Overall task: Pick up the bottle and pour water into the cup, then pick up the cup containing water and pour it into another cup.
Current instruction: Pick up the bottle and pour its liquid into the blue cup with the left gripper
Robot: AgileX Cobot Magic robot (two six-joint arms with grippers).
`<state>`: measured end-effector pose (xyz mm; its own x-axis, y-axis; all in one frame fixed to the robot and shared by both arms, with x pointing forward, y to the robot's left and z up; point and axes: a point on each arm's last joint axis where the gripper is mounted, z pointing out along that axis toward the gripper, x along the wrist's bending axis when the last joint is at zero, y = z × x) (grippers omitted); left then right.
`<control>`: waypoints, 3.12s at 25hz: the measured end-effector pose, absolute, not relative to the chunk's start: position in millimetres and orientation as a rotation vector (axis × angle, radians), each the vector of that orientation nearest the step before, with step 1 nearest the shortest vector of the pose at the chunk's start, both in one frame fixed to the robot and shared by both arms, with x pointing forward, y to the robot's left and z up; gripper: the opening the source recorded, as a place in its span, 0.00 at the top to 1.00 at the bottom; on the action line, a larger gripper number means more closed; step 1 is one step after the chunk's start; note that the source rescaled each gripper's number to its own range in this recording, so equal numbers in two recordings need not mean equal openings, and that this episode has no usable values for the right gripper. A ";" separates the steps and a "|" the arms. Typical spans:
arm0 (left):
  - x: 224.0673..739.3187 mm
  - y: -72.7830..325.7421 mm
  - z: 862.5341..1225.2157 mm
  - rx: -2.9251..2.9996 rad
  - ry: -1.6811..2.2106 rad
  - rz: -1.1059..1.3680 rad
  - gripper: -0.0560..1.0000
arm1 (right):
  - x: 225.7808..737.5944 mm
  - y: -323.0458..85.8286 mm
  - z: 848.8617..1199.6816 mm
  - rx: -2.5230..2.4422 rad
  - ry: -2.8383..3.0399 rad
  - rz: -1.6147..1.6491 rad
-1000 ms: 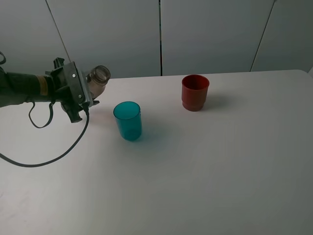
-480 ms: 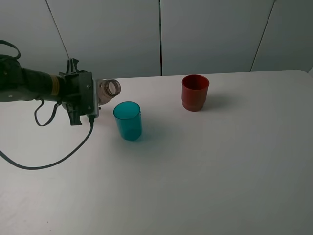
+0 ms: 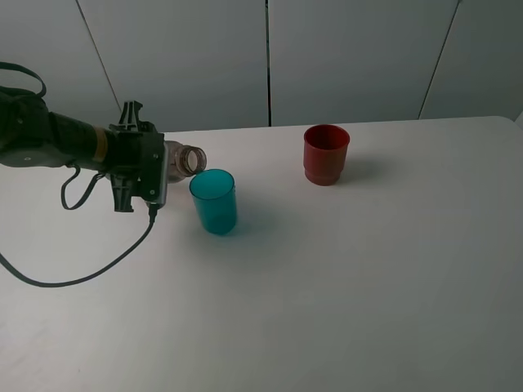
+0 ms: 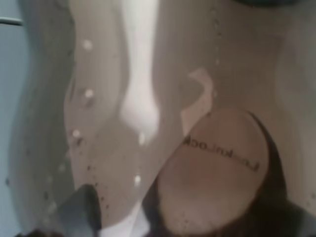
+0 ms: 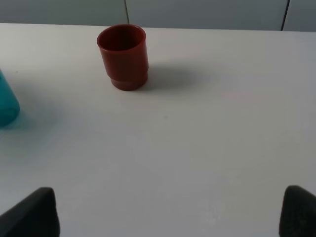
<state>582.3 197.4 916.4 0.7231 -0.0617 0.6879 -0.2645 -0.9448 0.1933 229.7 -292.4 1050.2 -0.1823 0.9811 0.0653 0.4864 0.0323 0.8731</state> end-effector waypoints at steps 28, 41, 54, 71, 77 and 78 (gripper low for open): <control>596.3 189.6 932.6 2.671 -0.585 1.180 0.94 | 229.7 -292.4 1050.2 1.493 1.727 1.082; 604.9 187.6 943.1 2.651 -0.664 1.249 0.95 | 229.7 -292.4 1050.2 1.493 1.727 1.082; 609.8 176.5 953.3 2.621 -0.784 1.310 0.95 | 229.7 -292.4 1050.2 1.493 1.727 1.082; 608.7 175.7 952.0 2.645 -0.907 1.318 0.95 | 229.7 -292.4 1050.2 1.493 1.727 1.082; 608.7 175.7 952.0 2.644 -0.922 1.320 0.95 | 229.7 -292.4 1050.2 1.493 1.727 1.082; 608.7 175.7 952.0 2.644 -0.922 1.320 0.95 | 229.7 -292.4 1050.2 1.493 1.727 1.082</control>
<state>608.7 175.7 952.0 0.4594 -0.4887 0.7417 -0.5280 -0.8217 -0.2144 229.7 -292.4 1050.2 -0.1823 0.9811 0.0653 0.4864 0.0323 0.8731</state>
